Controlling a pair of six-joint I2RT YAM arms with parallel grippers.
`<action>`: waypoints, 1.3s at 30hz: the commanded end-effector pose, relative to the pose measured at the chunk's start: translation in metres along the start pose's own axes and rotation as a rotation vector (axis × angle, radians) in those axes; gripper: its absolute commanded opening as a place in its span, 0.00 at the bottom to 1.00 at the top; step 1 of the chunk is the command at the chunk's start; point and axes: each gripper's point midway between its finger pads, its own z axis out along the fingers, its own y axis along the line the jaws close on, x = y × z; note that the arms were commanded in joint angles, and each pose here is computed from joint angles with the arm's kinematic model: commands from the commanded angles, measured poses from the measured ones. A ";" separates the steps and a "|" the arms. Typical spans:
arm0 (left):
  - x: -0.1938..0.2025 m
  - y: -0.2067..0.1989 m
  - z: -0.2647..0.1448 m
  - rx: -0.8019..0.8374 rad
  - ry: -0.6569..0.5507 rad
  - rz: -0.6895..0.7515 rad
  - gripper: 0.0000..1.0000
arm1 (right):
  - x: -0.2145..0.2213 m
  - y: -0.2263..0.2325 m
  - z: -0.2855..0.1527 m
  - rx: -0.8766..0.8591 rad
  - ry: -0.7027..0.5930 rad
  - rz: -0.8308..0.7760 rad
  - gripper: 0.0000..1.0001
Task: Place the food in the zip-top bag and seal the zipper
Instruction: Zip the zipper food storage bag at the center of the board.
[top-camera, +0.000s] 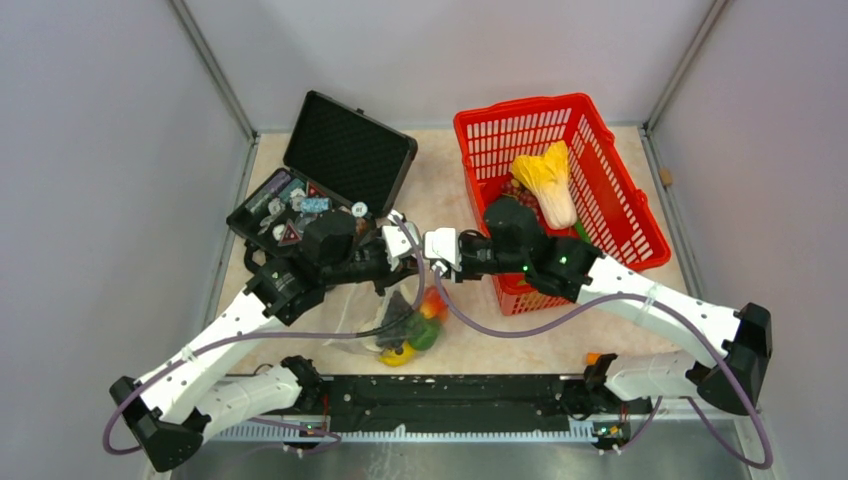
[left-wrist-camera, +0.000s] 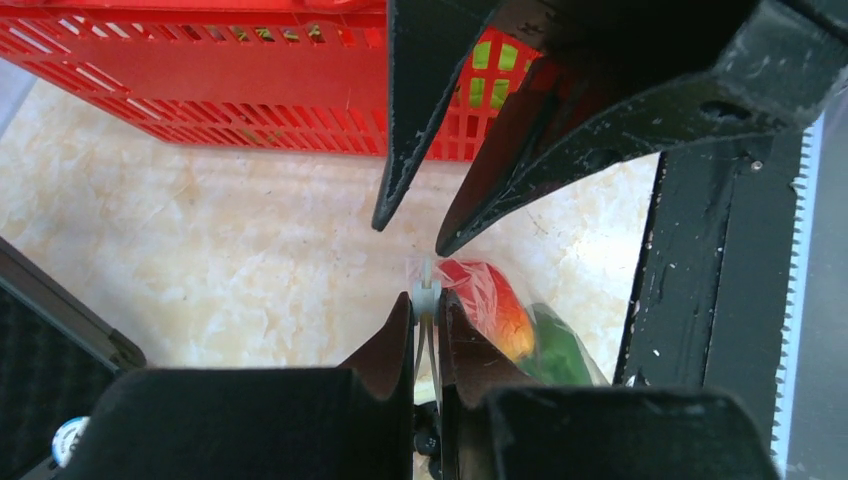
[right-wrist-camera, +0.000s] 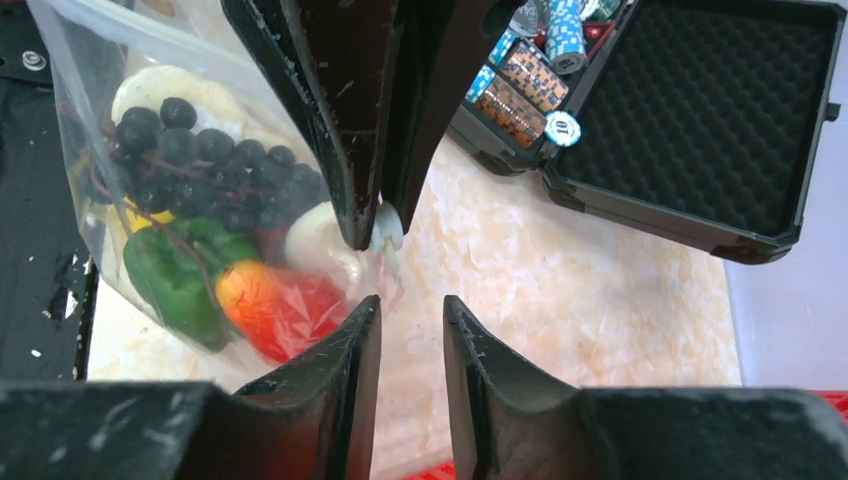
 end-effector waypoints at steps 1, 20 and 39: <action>-0.018 -0.006 0.015 0.062 -0.050 0.016 0.00 | -0.015 0.006 0.012 -0.011 -0.050 -0.051 0.31; -0.025 -0.008 0.016 0.056 -0.135 0.036 0.00 | -0.030 0.012 -0.009 -0.062 -0.246 -0.031 0.28; -0.019 -0.010 0.014 0.070 -0.095 0.044 0.00 | -0.028 0.007 -0.018 -0.065 -0.194 -0.064 0.14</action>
